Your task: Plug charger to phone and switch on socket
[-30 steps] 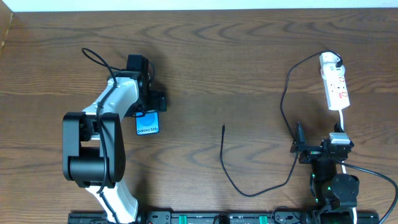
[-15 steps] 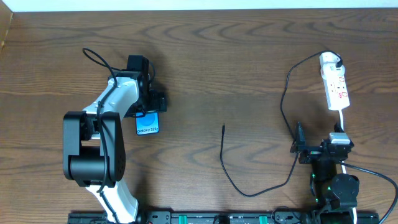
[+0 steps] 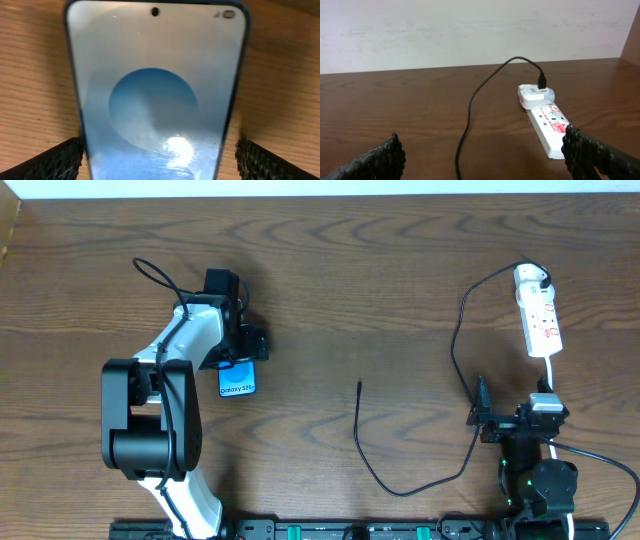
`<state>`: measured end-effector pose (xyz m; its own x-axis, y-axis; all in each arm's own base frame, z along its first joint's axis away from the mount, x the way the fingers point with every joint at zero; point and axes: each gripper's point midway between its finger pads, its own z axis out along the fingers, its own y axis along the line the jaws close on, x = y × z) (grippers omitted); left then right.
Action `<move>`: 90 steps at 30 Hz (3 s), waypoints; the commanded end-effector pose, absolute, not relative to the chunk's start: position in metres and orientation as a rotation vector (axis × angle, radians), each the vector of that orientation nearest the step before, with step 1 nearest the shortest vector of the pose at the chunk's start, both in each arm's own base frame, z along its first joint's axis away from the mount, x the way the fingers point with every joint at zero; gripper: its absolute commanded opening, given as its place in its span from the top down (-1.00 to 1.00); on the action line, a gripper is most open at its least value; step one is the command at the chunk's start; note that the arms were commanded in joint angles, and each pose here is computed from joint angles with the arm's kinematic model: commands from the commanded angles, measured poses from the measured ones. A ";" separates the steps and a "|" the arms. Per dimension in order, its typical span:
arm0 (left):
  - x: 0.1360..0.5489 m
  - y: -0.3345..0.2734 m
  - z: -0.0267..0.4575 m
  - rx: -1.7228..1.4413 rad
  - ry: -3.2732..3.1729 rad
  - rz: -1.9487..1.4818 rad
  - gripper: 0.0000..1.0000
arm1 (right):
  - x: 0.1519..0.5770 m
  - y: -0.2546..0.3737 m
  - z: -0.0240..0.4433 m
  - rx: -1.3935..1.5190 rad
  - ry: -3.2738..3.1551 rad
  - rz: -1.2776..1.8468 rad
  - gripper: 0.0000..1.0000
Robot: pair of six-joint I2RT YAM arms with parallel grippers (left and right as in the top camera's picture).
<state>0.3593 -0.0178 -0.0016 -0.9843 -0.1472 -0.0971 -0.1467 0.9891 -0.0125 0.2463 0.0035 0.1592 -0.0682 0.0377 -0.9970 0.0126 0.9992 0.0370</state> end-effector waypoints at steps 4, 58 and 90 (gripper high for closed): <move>0.355 -0.021 -0.010 -0.228 3.059 -0.045 -0.96 | 0.246 0.004 0.158 0.048 1.637 0.031 -0.98; 0.334 -0.017 -0.024 -0.233 3.113 -0.012 -0.96 | 0.246 0.004 0.158 0.048 1.637 0.031 -0.98; 0.334 -0.017 -0.024 -0.231 3.110 -0.012 -0.83 | 0.246 0.004 0.158 0.048 1.637 0.031 -0.99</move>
<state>0.3561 -0.0188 -0.0041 -0.9836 -0.1465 -0.1048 -0.1452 0.9892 -0.0202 0.2463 0.0035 0.1592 -0.0682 0.0377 -0.9970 0.0126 0.9992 0.0370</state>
